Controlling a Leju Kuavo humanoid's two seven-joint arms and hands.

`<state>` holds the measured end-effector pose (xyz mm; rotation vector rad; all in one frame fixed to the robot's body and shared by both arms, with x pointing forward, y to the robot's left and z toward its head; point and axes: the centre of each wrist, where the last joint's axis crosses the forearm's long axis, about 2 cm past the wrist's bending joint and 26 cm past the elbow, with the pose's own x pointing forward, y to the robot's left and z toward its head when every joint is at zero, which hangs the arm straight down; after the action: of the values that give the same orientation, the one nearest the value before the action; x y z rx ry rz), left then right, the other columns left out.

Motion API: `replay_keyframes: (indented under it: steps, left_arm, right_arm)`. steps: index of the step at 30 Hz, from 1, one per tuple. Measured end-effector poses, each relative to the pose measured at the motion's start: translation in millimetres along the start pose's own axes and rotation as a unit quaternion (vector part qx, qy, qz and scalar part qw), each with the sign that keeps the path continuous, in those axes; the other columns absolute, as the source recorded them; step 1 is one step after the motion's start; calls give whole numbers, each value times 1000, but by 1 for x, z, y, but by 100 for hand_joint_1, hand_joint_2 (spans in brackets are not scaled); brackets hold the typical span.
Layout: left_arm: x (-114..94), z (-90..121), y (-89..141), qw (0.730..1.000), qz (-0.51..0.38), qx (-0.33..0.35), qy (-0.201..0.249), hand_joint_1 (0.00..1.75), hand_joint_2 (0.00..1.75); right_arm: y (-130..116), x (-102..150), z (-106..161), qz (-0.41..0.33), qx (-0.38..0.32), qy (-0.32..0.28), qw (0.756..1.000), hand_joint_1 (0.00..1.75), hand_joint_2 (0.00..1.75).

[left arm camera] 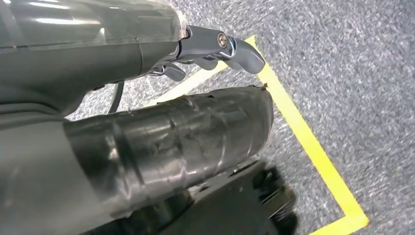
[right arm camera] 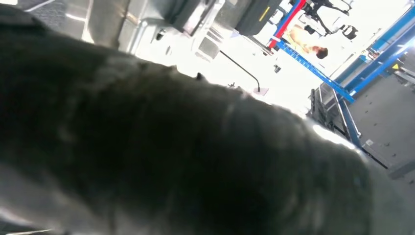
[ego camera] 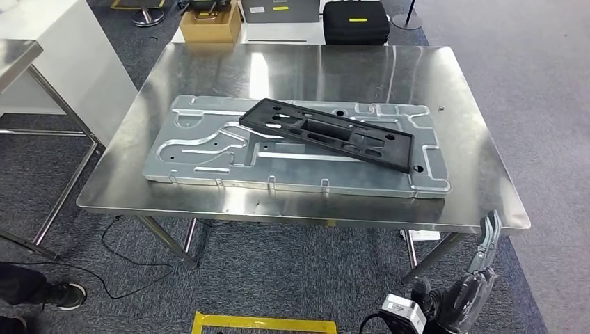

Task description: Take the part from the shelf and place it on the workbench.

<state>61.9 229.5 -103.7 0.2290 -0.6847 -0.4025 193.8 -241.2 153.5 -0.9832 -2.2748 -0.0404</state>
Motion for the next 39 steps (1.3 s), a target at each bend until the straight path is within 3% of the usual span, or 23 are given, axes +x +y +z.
replay_keyframes:
  steps: [39]
  left_arm:
    - [0, 0, 1, 1000, -2, 7, 2, 0, 0]
  right_arm:
    - [-9, -1, 12, -1, -14, 31, 999, 0, 0]
